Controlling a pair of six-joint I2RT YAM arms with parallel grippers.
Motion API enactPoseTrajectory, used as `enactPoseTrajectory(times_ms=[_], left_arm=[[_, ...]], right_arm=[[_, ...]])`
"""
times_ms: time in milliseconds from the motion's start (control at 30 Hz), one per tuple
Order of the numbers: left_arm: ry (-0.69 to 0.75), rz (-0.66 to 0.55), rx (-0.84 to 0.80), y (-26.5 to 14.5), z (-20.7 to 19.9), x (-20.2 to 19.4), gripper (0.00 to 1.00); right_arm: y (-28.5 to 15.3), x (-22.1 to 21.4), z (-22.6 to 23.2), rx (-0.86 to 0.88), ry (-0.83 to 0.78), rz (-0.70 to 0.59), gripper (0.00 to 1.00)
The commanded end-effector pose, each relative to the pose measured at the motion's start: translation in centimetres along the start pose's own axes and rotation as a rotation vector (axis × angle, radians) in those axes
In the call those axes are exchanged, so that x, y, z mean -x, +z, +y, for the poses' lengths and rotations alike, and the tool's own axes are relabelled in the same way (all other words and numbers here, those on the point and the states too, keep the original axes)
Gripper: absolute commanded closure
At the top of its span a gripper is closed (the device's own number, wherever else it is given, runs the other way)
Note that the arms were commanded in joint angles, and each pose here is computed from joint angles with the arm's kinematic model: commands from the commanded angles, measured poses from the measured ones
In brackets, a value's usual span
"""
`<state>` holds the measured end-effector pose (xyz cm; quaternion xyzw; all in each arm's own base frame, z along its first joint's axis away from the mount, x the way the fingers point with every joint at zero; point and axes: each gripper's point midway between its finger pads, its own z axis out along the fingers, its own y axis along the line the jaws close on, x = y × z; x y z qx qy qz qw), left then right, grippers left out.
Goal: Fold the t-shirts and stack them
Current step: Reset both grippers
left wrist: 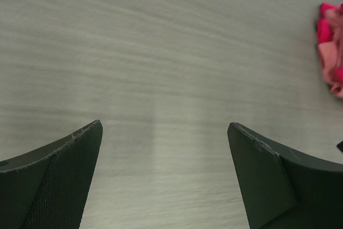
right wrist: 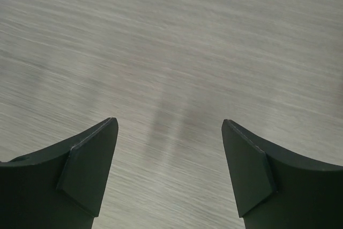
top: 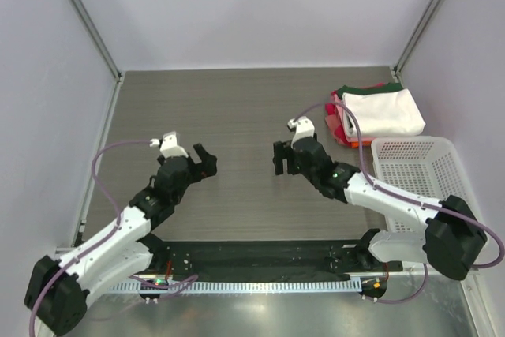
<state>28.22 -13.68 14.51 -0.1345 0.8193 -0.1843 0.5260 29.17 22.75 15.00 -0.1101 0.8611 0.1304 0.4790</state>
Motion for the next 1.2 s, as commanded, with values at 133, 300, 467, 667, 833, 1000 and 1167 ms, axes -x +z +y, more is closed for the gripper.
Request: enactPoseTrajectory(times_ms=[133, 300, 467, 667, 833, 1000, 1167], left_arm=[[0.105, -0.065, -0.036, -4.2, 3.8, -1.3, 0.0], [0.063, -0.11, -0.154, -5.4, 3.3, -2.0, 0.0], [0.028, -0.155, -0.15, -5.7, 3.7, -1.6, 0.0], [0.028, -0.122, -0.119, -5.3, 4.0, -2.1, 0.0], [0.041, -0.083, -0.1, -4.9, 4.0, -2.5, 0.0], [0.049, -0.066, -0.089, -4.7, 4.0, -2.7, 0.01], [0.045, -0.067, -0.09, -4.7, 4.0, -2.8, 0.0]], right_arm=[[-0.6, -2.0, -1.5, 0.049, 0.066, -0.166, 0.15], [0.1, -5.2, -1.5, 0.068, 0.055, -0.091, 0.12], [0.5, -5.7, -0.4, 0.124, 0.087, -0.101, 0.11], [0.2, -5.2, -1.0, 0.104, 0.095, -0.135, 0.09], [0.0, -5.0, -1.1, 0.101, 0.097, -0.143, 0.09], [-0.1, -4.9, -1.3, 0.094, 0.093, -0.144, 0.08], [-0.5, -4.6, -1.3, 0.1, 0.099, -0.159, 0.08]])
